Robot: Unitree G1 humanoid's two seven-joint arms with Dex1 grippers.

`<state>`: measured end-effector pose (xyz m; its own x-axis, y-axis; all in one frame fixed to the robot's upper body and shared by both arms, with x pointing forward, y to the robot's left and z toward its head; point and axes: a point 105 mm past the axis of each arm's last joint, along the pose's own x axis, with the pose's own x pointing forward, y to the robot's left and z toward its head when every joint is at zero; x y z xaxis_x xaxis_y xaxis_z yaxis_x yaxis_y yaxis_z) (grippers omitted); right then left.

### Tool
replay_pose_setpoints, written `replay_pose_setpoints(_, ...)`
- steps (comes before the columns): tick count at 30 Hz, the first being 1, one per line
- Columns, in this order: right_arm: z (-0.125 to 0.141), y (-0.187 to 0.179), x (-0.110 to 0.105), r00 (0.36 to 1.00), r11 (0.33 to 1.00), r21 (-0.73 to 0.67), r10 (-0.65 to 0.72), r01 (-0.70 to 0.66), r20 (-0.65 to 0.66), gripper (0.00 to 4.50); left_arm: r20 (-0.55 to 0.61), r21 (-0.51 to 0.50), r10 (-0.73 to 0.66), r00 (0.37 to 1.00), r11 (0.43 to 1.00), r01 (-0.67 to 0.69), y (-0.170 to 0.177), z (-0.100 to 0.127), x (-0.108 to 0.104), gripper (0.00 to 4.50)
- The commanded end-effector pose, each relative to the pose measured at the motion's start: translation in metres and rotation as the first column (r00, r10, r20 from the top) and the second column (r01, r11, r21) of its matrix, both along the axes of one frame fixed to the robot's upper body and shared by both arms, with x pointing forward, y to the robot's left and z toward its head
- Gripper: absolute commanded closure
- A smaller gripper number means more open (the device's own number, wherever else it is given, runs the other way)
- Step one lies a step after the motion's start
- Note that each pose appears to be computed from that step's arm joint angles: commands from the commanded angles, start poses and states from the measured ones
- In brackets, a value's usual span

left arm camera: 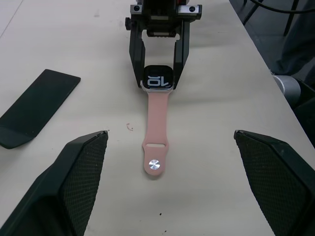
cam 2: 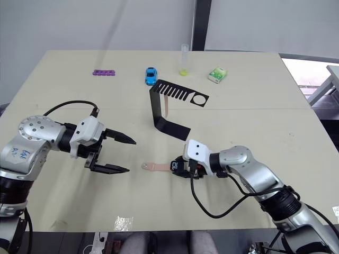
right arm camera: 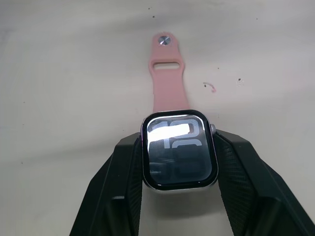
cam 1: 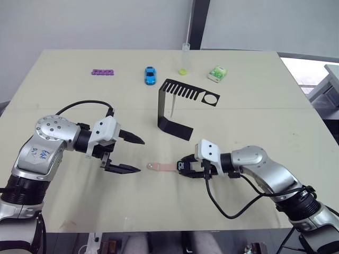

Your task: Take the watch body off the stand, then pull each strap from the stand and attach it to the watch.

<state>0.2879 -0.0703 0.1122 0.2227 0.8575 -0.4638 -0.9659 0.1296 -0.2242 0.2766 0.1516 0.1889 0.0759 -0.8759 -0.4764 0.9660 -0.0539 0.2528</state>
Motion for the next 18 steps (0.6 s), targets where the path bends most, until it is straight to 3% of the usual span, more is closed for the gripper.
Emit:
replay_pose_setpoints(1,0.006,0.002,-0.001,0.998,0.999,-0.010,0.043,-0.043,0.046,2.89,0.033,0.008,-0.023,0.999,1.000,0.023,-0.003,0.004,-0.003,0.07)
replay_pose_setpoints(3,0.007,0.002,-0.001,0.998,0.999,-0.006,0.042,-0.042,0.054,2.89,0.033,0.005,-0.024,0.999,1.000,0.024,-0.004,0.003,-0.003,0.07)
replay_pose_setpoints(9,0.014,-0.008,-0.002,0.993,0.998,0.000,0.060,-0.061,0.097,0.09,0.051,-0.029,0.002,0.999,1.000,0.000,-0.009,0.001,0.001,0.00)
replay_pose_setpoints(14,0.055,-0.048,-0.018,0.995,0.995,0.097,-0.019,0.010,0.099,0.03,-0.012,-0.114,0.125,0.992,0.986,-0.125,0.008,0.003,-0.001,0.00)
replay_pose_setpoints(18,0.071,-0.104,-0.037,0.974,0.964,0.159,-0.223,0.215,0.039,0.03,-0.155,-0.220,0.290,0.945,0.922,-0.319,0.041,0.004,-0.009,0.00)
